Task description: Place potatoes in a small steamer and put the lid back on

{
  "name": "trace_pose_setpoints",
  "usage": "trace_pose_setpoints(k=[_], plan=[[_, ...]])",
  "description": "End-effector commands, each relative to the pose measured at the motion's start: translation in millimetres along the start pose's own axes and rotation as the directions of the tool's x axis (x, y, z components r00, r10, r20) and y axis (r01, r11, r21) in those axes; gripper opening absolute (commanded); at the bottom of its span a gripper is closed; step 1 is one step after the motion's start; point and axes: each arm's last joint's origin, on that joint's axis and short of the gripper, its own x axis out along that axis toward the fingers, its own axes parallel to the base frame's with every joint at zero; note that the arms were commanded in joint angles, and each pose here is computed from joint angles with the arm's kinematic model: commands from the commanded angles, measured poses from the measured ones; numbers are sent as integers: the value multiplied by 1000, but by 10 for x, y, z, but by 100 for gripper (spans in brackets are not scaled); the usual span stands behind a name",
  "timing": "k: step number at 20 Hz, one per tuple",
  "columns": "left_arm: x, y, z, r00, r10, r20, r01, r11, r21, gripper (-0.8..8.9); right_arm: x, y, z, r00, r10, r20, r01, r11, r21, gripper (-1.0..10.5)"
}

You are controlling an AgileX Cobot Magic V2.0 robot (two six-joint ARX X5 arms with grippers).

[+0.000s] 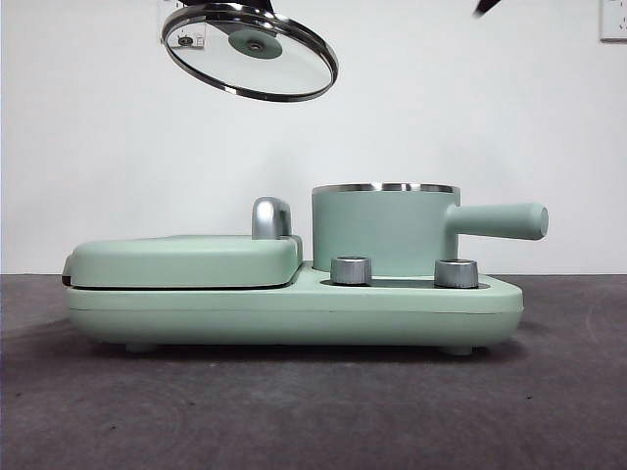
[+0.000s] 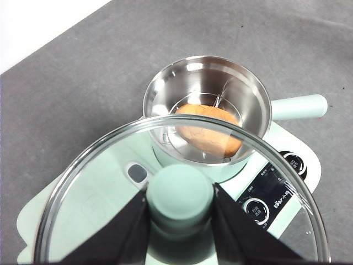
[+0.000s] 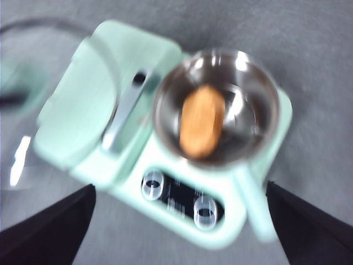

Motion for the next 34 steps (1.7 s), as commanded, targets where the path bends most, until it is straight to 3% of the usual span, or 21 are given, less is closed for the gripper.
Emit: trace_pose_setpoints(k=[1, 4, 7, 9, 12, 16, 20, 24, 34], plan=[[-118, -6, 133, 996, 11, 88, -13, 1000, 18, 15, -246, 37, -414, 997, -7, -73, 7, 1000, -9, 490], [-116, -5, 159, 993, 4, 115, -8, 1000, 26, 15, -481, 75, -982, 998, -27, -58, 25, 999, -33, 489], [-87, -24, 176, 986, -82, 143, 74, 996, 56, 15, -652, 103, -1495, 995, 14, 97, -10, 999, -44, 487], [-39, -19, 188, 983, -100, 155, 86, 992, 92, 15, -730, 86, -1807, 972, 45, 230, -42, 999, -19, 486], [135, -54, 190, 973, -175, 148, 136, 961, 242, 15, -855, 46, -2263, 913, 82, 399, -80, 997, -23, 486], [505, -67, 166, 942, -304, 142, 244, 911, 332, 15, -973, 11, -2659, 863, 106, 494, -96, 994, -45, 487], [832, -36, 179, 932, -314, 182, 235, 904, 357, 15, -1016, 5, -2758, 854, 109, 508, -99, 994, -47, 487], [1033, -28, 178, 890, -398, 223, 293, 874, 387, 15, -1015, 5, -2755, 854, 109, 509, -111, 993, -27, 487], [1465, 26, 93, 885, -396, 243, 284, 875, 391, 14, -1017, 5, -2752, 852, 109, 511, -141, 990, 24, 487]])
